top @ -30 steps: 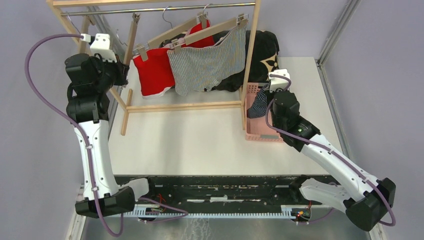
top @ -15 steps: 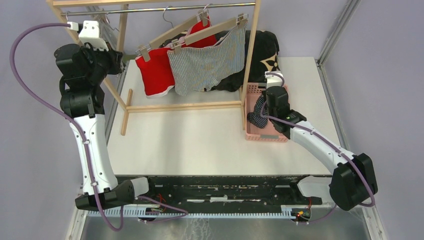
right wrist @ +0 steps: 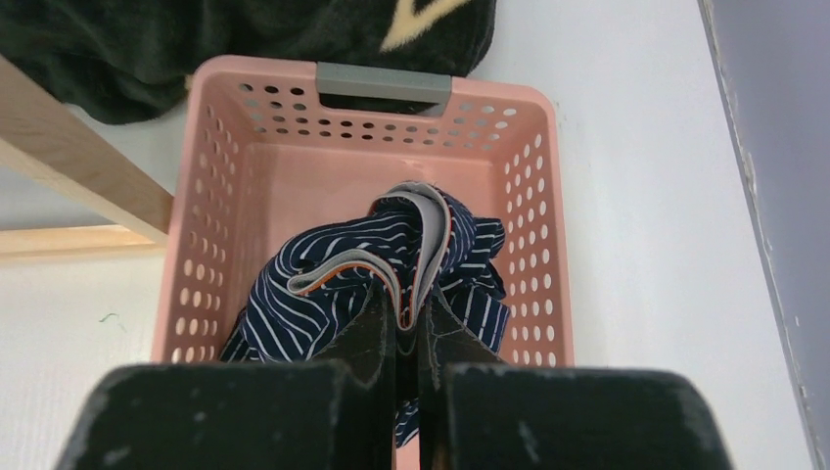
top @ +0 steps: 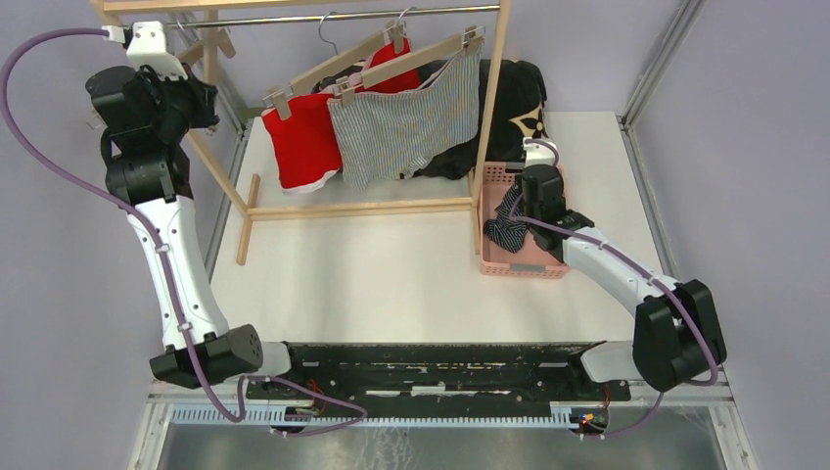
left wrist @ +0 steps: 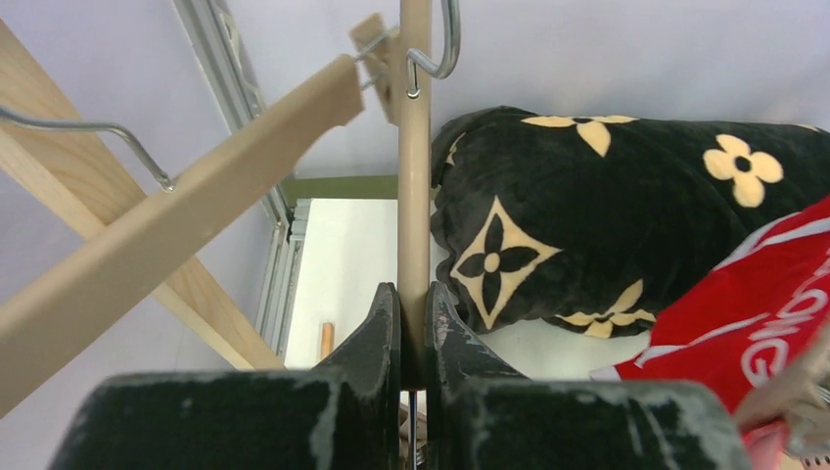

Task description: Remove the underwear clipped to the hanger

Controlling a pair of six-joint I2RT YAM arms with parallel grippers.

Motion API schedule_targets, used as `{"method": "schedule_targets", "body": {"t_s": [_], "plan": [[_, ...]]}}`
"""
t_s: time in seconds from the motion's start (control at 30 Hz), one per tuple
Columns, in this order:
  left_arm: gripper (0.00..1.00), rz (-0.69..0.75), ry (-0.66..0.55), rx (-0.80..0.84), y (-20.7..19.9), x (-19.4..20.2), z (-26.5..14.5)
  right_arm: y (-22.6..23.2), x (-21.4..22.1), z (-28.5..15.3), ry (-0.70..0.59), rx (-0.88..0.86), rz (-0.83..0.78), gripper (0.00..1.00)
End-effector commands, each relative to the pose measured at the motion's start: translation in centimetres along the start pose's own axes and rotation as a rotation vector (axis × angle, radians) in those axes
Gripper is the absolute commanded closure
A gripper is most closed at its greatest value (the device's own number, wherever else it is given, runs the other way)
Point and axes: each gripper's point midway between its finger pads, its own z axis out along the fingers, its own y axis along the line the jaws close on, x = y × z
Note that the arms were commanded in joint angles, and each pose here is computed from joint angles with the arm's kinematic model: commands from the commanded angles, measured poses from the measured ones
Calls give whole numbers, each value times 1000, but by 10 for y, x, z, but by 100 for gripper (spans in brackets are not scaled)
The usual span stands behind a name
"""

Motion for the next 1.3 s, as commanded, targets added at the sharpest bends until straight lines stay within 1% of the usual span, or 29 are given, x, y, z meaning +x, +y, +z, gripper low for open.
{"method": "schedule_targets", "body": {"t_s": [0.0,0.1,0.2,0.3,0.37,0.4,0.43,0.63,0.8,0.93,1.07,1.17,1.27], "plan": [[96,-25,-100,5,7,-30,5,-7,-5,12,-18,39,45,99],[89,-33,-79,0,10,-20,8,-7,0,17,3,43,51,99],[77,-36,-81,-42,17,-14,6,-5,3,18,17,41,62,98],[69,-39,-92,-53,17,-14,2,-3,1,17,14,24,68,84],[65,-44,-105,-40,13,-18,0,-3,-2,14,7,16,74,64],[64,-47,-109,-34,12,-20,-2,-3,-3,13,3,14,77,49],[62,-50,-114,-30,10,-22,-4,-4,-5,11,-2,14,79,45],[61,-42,-176,-66,8,-41,-26,-11,-18,-2,-30,14,80,41],[61,-8,-206,-122,11,-54,-49,-18,-38,-25,-96,-13,108,37],[61,11,-230,-190,17,-61,-69,-24,-49,-41,-137,-25,122,36],[61,33,-272,-200,11,-69,-89,-24,-55,-53,-171,-60,134,36],[62,42,-308,-141,-4,-77,-100,-23,-59,-58,-187,-79,141,35],[65,31,-353,25,-37,-84,-106,-21,-58,-59,-186,-91,142,35]]}}
